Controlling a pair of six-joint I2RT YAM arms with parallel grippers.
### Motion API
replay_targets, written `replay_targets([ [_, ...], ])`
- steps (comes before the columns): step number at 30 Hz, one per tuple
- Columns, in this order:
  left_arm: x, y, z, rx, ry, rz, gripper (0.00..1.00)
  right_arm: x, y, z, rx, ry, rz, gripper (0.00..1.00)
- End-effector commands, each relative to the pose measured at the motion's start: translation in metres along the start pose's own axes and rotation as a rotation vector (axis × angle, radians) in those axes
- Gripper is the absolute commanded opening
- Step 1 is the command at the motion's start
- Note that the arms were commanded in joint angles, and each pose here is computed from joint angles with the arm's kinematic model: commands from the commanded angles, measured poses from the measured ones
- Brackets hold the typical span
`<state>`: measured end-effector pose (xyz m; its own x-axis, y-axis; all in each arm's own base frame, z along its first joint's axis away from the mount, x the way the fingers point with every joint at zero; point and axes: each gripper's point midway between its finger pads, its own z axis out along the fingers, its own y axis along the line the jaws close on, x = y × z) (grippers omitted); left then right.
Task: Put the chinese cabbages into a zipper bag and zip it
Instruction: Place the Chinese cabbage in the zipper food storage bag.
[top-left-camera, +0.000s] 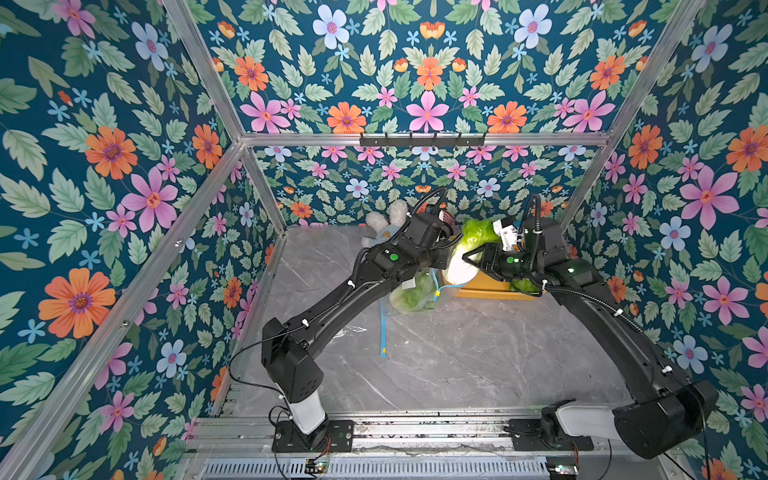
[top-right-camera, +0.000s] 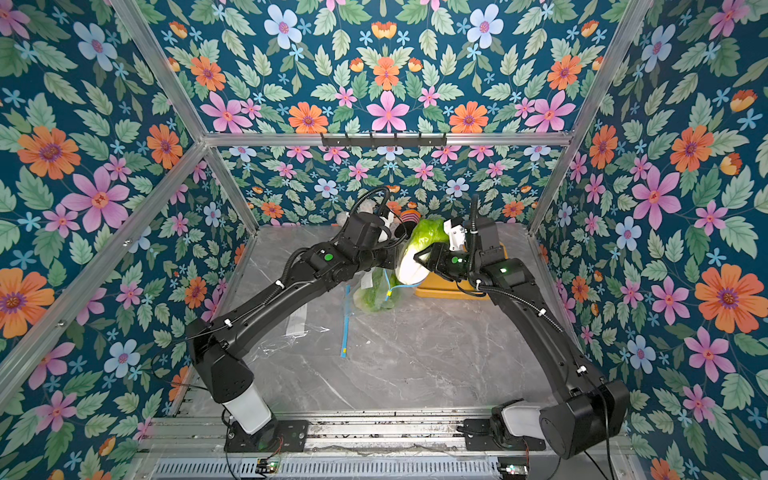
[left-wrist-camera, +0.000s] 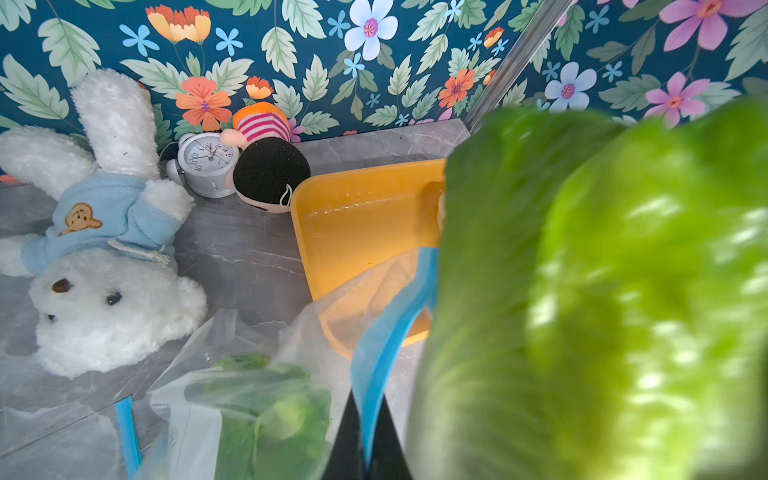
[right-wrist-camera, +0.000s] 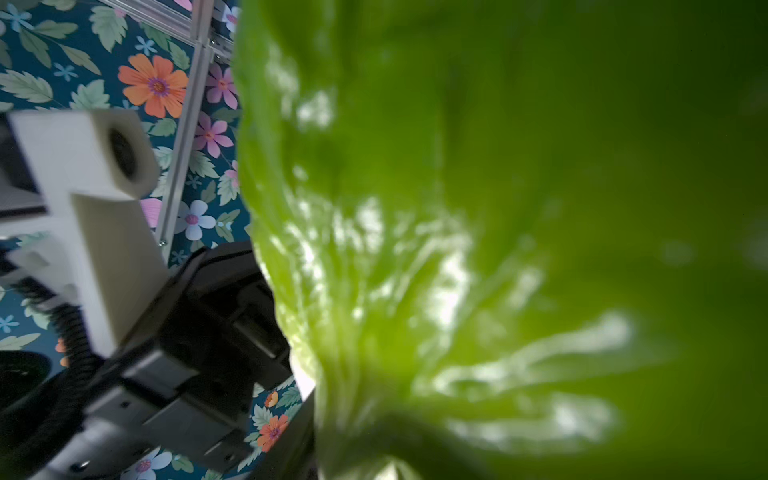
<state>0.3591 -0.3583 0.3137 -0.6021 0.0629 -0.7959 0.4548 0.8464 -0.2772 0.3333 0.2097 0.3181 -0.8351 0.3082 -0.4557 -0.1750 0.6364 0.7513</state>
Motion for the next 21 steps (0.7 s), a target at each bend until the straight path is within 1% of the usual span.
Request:
replay_targets([
  [1,-0.012,-0.005,-0.007,0.014,-0.042,-0.031,0.00,0.000,-0.007,0.002,0.074,-0.022,-0.053,0.51],
  [4,-0.014,-0.014,-0.009,0.074,-0.046,-0.055,0.00,0.000,-0.011,0.001,0.109,-0.041,-0.063,0.51],
  [6,-0.012,-0.023,-0.009,0.127,-0.038,-0.067,0.00,-0.002,-0.002,0.003,0.050,-0.057,-0.031,0.50],
  [10,-0.012,-0.035,-0.013,0.191,-0.034,-0.089,0.00,-0.018,0.008,0.002,-0.009,-0.140,0.016,0.50],
  [12,-0.013,-0.037,-0.014,0.206,-0.043,-0.094,0.00,-0.017,0.015,0.010,-0.037,-0.121,0.025,0.49],
  [14,-0.015,-0.040,-0.014,0.219,-0.042,-0.095,0.00,-0.011,0.015,0.020,-0.016,-0.081,0.017,0.49],
  [16,-0.017,-0.041,-0.014,0.227,-0.046,-0.106,0.00,-0.008,0.010,0.023,0.006,-0.072,0.022,0.49],
  [19,-0.022,-0.039,-0.019,0.221,-0.073,-0.122,0.00,-0.013,0.016,0.013,-0.055,-0.142,0.068,0.49],
  [21,-0.025,-0.039,-0.020,0.217,-0.086,-0.129,0.00,-0.019,0.021,0.004,-0.065,-0.190,0.074,0.49],
])
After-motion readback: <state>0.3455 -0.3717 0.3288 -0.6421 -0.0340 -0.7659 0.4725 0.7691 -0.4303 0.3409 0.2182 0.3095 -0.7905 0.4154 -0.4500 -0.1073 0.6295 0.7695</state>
